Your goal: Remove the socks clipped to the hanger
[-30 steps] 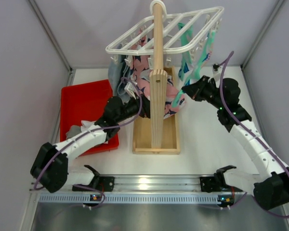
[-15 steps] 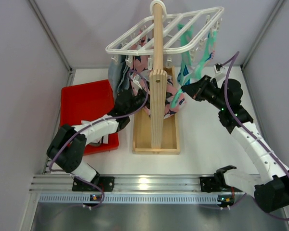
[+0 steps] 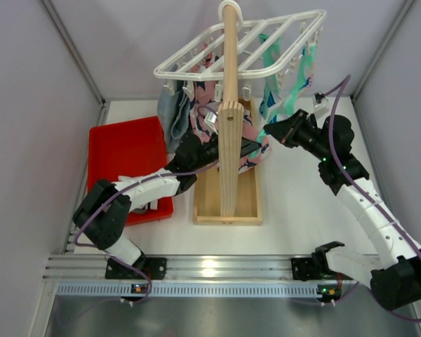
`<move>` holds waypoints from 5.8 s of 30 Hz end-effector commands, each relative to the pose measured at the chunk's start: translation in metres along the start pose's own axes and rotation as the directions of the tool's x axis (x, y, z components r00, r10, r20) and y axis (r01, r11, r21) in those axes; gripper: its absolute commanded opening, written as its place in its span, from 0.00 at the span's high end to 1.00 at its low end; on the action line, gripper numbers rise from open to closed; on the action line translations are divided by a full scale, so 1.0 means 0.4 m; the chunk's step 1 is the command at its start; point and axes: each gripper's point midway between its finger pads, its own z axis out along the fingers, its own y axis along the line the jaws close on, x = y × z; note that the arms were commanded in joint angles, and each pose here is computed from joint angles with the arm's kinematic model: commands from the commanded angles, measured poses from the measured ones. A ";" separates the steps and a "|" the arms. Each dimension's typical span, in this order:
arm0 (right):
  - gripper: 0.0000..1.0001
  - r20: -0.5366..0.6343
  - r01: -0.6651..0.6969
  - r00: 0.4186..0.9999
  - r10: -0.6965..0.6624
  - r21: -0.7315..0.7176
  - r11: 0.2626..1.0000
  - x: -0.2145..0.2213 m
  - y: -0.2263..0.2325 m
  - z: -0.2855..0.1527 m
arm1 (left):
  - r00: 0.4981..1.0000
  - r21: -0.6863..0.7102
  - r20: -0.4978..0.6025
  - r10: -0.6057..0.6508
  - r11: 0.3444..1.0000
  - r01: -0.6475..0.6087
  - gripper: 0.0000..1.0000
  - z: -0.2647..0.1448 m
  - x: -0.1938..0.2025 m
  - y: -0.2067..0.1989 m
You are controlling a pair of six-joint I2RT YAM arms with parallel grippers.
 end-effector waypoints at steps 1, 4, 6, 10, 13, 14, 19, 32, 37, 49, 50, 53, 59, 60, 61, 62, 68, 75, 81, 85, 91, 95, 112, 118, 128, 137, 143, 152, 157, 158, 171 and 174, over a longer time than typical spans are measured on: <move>1.00 0.053 0.022 0.998 -0.018 -0.070 0.997 -0.051 0.073 -0.007 | 0.985 0.087 0.068 0.158 0.983 -0.164 0.02 0.023 -0.024 -0.076; 1.00 0.053 0.019 0.998 -0.015 -0.076 0.997 -0.053 0.081 -0.009 | 0.975 0.000 0.052 0.214 0.977 -0.215 0.01 0.045 -0.015 -0.037; 1.00 0.058 0.023 0.998 -0.018 -0.083 0.996 -0.056 0.090 -0.012 | 0.951 -0.080 0.080 0.297 0.953 -0.291 0.01 0.053 -0.027 -0.007; 1.00 0.043 0.018 0.999 -0.016 -0.062 0.998 -0.046 0.083 -0.018 | 0.913 -0.224 0.102 0.394 0.904 -0.364 0.16 0.059 -0.045 0.037; 1.00 0.053 0.030 0.998 -0.027 -0.050 0.998 -0.052 0.083 -0.022 | 0.878 -0.323 0.134 0.460 0.858 -0.400 0.57 0.054 -0.064 0.069; 1.00 0.047 0.036 0.998 -0.034 -0.041 0.998 -0.049 0.081 -0.023 | 0.867 -0.336 0.130 0.480 0.844 -0.417 0.83 0.056 -0.062 0.068; 0.96 0.056 0.076 0.995 -0.077 0.006 0.997 -0.057 0.079 -0.036 | 0.833 -0.376 0.126 0.539 0.803 -0.463 1.00 0.064 -0.052 0.067; 0.39 0.118 0.327 0.907 -0.403 0.402 0.855 -0.318 0.076 -0.158 | 0.810 -0.345 0.104 0.577 0.785 -0.514 1.00 0.061 -0.034 0.027; 0.40 0.167 0.413 0.828 -0.535 0.462 0.785 -0.473 0.148 -0.162 | 0.815 -0.328 0.103 0.570 0.793 -0.513 1.00 0.067 -0.032 0.016; 0.45 0.192 0.477 0.782 -0.593 0.429 0.768 -0.539 0.167 -0.064 | 0.809 -0.336 0.088 0.582 0.781 -0.526 1.00 0.064 -0.030 0.024; 0.46 0.191 0.478 0.782 -0.594 0.429 0.767 -0.540 0.165 -0.058 | 0.808 -0.338 0.088 0.583 0.780 -0.527 1.00 0.064 -0.030 0.025; 0.47 0.206 0.482 0.773 -0.600 0.426 0.766 -0.550 0.166 -0.043 | 0.804 -0.340 0.085 0.588 0.776 -0.531 1.00 0.063 -0.031 0.025; 0.52 0.207 0.488 0.770 -0.604 0.420 0.765 -0.555 0.154 -0.004 | 0.807 -0.345 0.076 0.586 0.775 -0.530 1.00 0.064 -0.026 0.038; 0.53 0.207 0.487 0.769 -0.604 0.422 0.765 -0.556 0.152 0.000 | 0.809 -0.345 0.076 0.583 0.776 -0.528 1.00 0.064 -0.025 0.039; 0.56 0.208 0.484 0.770 -0.603 0.425 0.765 -0.557 0.149 0.002 | 0.809 -0.346 0.073 0.583 0.776 -0.528 1.00 0.064 -0.023 0.042; 0.58 0.213 0.479 0.768 -0.604 0.436 0.762 -0.561 0.144 0.005 | 0.809 -0.347 0.072 0.583 0.775 -0.528 1.00 0.064 -0.022 0.044; 0.75 0.240 0.455 0.766 -0.596 0.453 0.767 -0.565 0.130 0.010 | 0.810 -0.351 0.071 0.582 0.775 -0.526 1.00 0.059 -0.021 0.047; 0.59 0.269 0.452 0.760 -0.591 0.436 0.779 -0.570 0.144 0.006 | 0.810 -0.349 0.072 0.582 0.776 -0.526 1.00 0.056 -0.022 0.045; 0.59 0.330 0.438 0.741 -0.585 0.423 0.793 -0.589 0.172 -0.016 | 0.818 -0.345 0.072 0.570 0.784 -0.516 1.00 0.060 -0.018 0.047; 0.63 0.355 0.426 0.734 -0.579 0.424 0.799 -0.590 0.171 -0.022 | 0.823 -0.341 0.069 0.563 0.789 -0.511 1.00 0.063 -0.014 0.049; 0.72 0.374 0.413 0.730 -0.572 0.424 0.806 -0.594 0.177 -0.032 | 0.824 -0.343 0.072 0.563 0.789 -0.509 1.00 0.061 -0.016 0.046; 0.98 0.379 0.398 0.735 -0.562 0.430 0.810 -0.597 0.171 -0.031 | 0.826 -0.343 0.069 0.560 0.791 -0.507 1.00 0.060 -0.013 0.049; 1.00 0.353 0.380 0.763 -0.541 0.431 0.819 -0.577 0.145 -0.007 | 0.866 -0.409 0.028 0.500 0.796 -0.446 1.00 -0.037 0.014 0.150; 1.00 0.347 0.383 0.765 -0.543 0.432 0.816 -0.574 0.145 -0.010 | 0.874 -0.432 0.044 0.484 0.798 -0.420 1.00 -0.145 0.007 0.161; 0.83 0.298 0.356 0.807 -0.510 0.444 0.823 -0.519 0.105 -0.028 | 0.784 -0.863 0.147 0.603 0.465 -0.196 1.00 -0.548 -0.214 0.086; 0.23 0.296 0.333 0.832 -0.470 0.413 0.848 -0.448 0.078 -0.061 | 0.633 -0.969 0.244 0.735 0.216 0.123 1.00 -0.928 -0.294 0.034; 0.01 0.270 0.325 0.844 -0.463 0.429 0.843 -0.409 0.051 -0.086 | 0.578 -0.951 0.308 0.756 0.256 0.172 1.00 -0.971 -0.312 -0.014; 0.00 0.241 0.300 0.855 -0.459 0.492 0.817 -0.309 -0.052 -0.145 | 0.494 -0.948 0.301 0.816 0.199 0.248 1.00 -1.064 -0.339 -0.078; 0.01 0.177 0.279 0.895 -0.410 0.496 0.822 -0.237 -0.139 -0.090 | 0.494 -0.952 0.290 0.820 0.194 0.237 1.00 -1.067 -0.345 -0.093; 0.01 0.160 0.277 0.902 -0.402 0.500 0.821 -0.220 -0.161 -0.079 | 0.496 -0.954 0.282 0.821 0.187 0.233 1.00 -1.070 -0.344 -0.092; 0.01 0.144 0.365 0.879 -0.454 0.410 0.836 -0.288 -0.305 0.165 | 0.677 -0.936 0.315 0.666 0.336 0.105 0.02 -0.917 -0.243 0.053; 0.01 0.173 0.389 0.863 -0.475 0.373 0.842 -0.312 -0.312 0.215 | 0.715 -0.928 0.324 0.619 0.356 0.112 0.02 -0.874 -0.228 0.080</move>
